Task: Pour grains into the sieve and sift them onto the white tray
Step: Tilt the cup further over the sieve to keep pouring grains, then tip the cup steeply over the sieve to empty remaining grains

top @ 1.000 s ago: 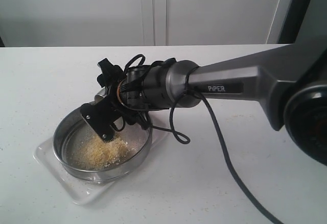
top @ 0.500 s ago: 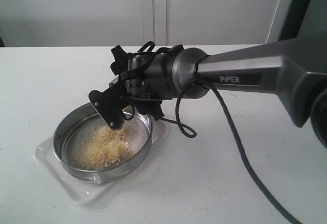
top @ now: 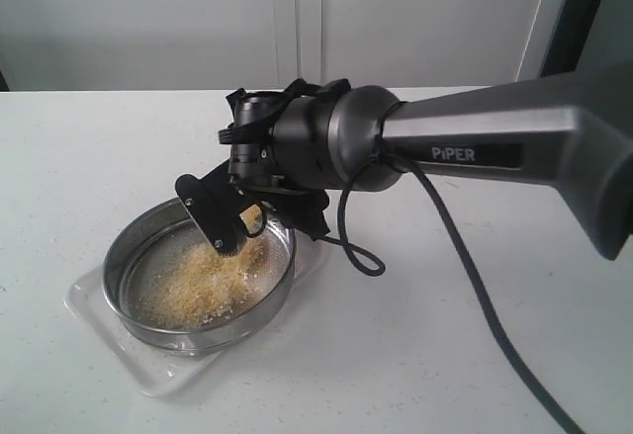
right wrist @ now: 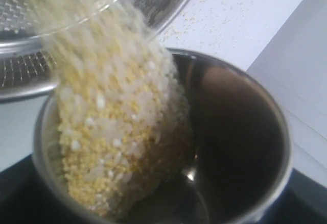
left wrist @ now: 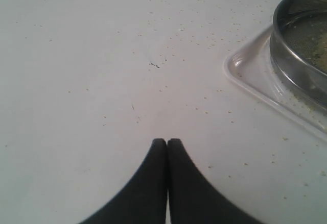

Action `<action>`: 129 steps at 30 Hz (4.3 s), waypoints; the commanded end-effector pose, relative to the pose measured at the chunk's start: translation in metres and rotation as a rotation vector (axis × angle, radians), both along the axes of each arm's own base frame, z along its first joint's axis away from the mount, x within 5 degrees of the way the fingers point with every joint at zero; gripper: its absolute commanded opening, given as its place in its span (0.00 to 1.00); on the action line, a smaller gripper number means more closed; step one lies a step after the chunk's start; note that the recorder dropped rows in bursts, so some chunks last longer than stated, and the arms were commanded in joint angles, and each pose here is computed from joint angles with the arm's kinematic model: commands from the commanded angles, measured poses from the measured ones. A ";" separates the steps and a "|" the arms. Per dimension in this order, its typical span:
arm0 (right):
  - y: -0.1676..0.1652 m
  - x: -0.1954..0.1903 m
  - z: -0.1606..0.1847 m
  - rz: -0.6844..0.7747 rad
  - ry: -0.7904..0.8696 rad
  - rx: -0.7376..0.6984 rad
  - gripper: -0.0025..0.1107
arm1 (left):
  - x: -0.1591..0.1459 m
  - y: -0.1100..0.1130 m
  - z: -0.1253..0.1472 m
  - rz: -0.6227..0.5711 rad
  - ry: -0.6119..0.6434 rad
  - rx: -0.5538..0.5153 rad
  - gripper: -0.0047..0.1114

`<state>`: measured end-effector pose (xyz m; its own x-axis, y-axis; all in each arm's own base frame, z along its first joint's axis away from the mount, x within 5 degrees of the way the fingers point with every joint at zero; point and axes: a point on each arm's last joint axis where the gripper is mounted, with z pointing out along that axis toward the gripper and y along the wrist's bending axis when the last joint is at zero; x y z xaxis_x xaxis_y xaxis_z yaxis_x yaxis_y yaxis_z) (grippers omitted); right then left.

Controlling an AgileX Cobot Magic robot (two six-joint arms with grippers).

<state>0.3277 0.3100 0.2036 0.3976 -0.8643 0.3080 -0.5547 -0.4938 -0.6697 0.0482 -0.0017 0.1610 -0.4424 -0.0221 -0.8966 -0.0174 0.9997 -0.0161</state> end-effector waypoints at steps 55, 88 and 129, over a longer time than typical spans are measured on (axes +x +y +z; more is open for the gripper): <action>0.035 -0.016 0.021 0.339 -0.065 0.137 0.02 | -0.001 -0.001 -0.005 -0.009 0.022 -0.009 0.04; 0.026 -0.014 0.012 0.352 -0.056 -0.059 0.02 | -0.001 -0.001 -0.005 -0.009 0.022 -0.009 0.04; 0.038 -0.006 0.002 0.638 -0.270 -0.318 0.02 | -0.001 -0.001 -0.005 -0.009 0.022 -0.009 0.04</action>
